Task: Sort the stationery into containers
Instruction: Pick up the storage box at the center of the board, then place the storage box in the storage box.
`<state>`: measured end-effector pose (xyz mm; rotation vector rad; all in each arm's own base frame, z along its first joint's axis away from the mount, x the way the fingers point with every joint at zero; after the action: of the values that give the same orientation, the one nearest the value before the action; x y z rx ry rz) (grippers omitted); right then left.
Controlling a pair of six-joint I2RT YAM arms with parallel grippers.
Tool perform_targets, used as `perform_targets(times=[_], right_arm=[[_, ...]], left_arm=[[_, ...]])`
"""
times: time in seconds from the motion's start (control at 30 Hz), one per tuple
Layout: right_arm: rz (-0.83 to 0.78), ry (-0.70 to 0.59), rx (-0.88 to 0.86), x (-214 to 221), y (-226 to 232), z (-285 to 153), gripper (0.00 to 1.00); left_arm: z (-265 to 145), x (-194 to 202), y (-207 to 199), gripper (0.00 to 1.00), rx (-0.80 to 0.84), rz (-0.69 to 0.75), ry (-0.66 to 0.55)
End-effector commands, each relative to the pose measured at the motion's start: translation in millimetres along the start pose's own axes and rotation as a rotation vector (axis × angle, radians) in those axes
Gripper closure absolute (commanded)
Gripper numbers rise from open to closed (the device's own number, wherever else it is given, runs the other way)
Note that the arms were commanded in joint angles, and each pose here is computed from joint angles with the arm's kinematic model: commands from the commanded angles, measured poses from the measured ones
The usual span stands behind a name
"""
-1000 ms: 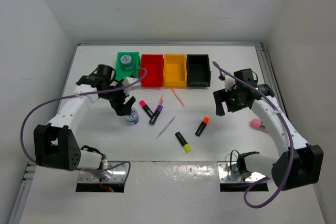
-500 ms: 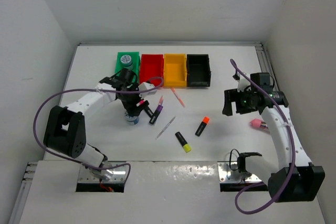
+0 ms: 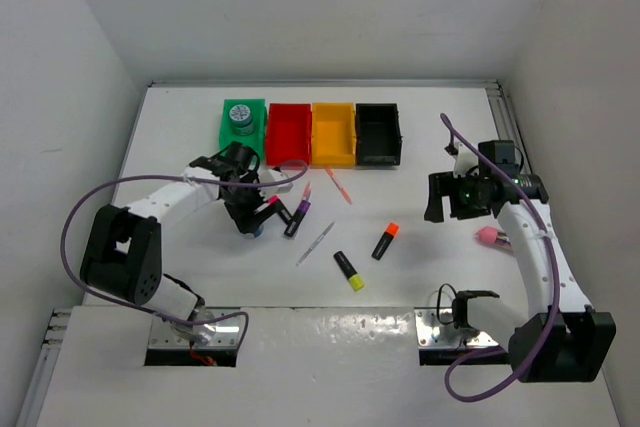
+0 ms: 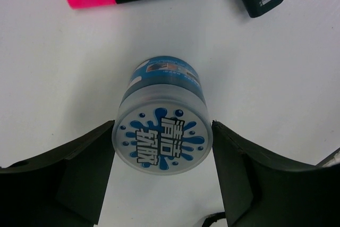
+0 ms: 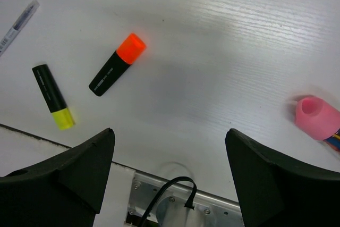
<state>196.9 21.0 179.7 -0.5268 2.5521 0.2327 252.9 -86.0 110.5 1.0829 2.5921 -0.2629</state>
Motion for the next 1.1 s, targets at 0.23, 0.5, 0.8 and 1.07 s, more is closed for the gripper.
perform_targets(times=[0.23, 0.5, 0.8, 1.07], right_arm=[[0.01, -0.016, -0.016, 2, 2, 3, 0.17], [0.009, -0.028, -0.005, 0, -1, 3, 0.18], [0.021, -0.035, -0.02, -2, -1, 7, 0.18], [0.039, -0.052, -0.034, -13, -1, 13, 0.18]], left_arm=[[-22, -7, 8, 0.28, -0.045, -0.019, -0.063], [-25, -18, 19, 0.6, -0.061, -0.048, -0.082], [-90, -84, 75, 0.72, -0.137, -0.188, -0.256], [-115, -131, 145, 0.76, -0.238, -0.323, -0.308]])
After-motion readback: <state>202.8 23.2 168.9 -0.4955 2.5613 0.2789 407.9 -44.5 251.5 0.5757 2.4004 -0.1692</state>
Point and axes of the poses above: each gripper's point midway between its finger pads, its own z axis out along the fingers, its own y axis along the line the jaws close on, x = y × z, the point moved 6 cm from there along -z, back along the fingers, and after that the axes turned 14 degrees about -z, right-handed, at the moved point
